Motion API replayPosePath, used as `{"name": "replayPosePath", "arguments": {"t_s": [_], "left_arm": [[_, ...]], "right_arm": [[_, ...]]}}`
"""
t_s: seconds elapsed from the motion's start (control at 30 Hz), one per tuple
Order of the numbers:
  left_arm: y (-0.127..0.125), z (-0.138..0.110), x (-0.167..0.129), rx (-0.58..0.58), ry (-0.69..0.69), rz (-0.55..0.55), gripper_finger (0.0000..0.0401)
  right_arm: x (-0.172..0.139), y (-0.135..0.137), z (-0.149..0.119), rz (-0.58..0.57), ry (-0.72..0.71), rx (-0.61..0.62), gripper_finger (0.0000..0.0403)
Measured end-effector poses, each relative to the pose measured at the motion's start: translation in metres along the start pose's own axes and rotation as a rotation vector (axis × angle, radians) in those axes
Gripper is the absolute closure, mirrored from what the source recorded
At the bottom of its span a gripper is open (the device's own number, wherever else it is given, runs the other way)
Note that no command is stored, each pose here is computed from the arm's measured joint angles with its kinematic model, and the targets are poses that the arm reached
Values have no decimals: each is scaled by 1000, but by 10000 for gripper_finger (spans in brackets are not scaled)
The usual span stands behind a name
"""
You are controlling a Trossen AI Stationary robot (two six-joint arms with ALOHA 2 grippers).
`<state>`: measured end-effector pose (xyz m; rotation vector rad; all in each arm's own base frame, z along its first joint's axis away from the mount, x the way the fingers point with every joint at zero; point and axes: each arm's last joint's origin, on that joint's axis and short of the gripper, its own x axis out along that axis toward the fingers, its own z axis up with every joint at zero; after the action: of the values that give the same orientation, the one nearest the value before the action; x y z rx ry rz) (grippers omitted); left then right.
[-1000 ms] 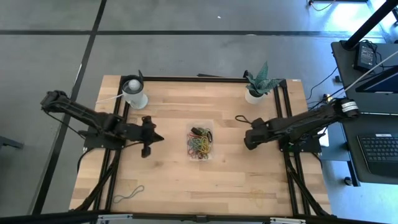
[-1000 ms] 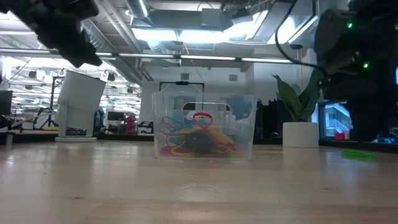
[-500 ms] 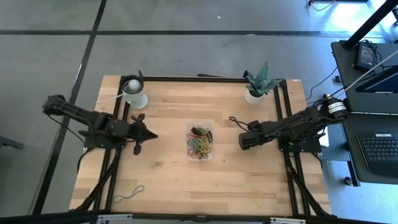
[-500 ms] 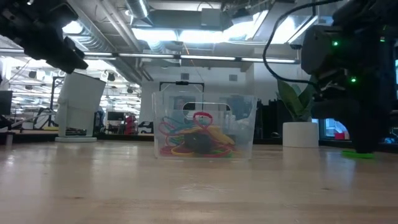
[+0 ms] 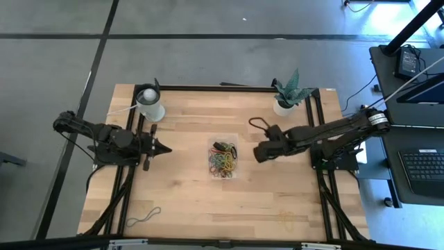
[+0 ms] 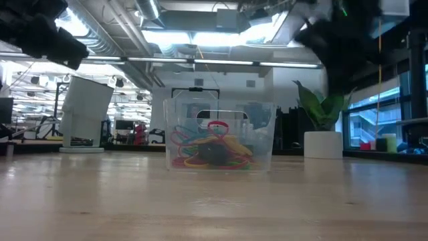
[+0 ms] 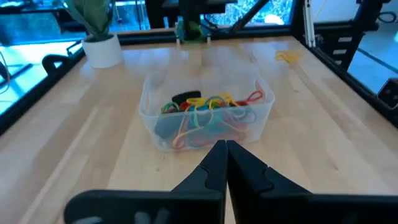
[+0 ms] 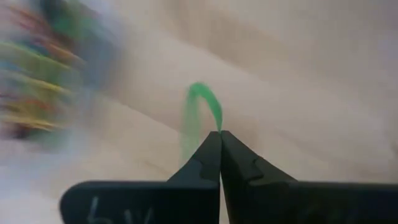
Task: Pick and place rubber bands into bin
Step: Put the green rubber band into the transparent bin
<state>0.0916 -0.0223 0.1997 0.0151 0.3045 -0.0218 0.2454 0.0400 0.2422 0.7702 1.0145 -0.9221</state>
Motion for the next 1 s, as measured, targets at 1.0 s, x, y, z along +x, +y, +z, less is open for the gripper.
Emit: {"name": "replayPosePath", "arguments": {"t_s": [1.0], "left_arm": [[7, -32, 27, -67, -230, -18, 399]], "right_arm": [[51, 171, 27, 206, 18, -487, 387]]}}
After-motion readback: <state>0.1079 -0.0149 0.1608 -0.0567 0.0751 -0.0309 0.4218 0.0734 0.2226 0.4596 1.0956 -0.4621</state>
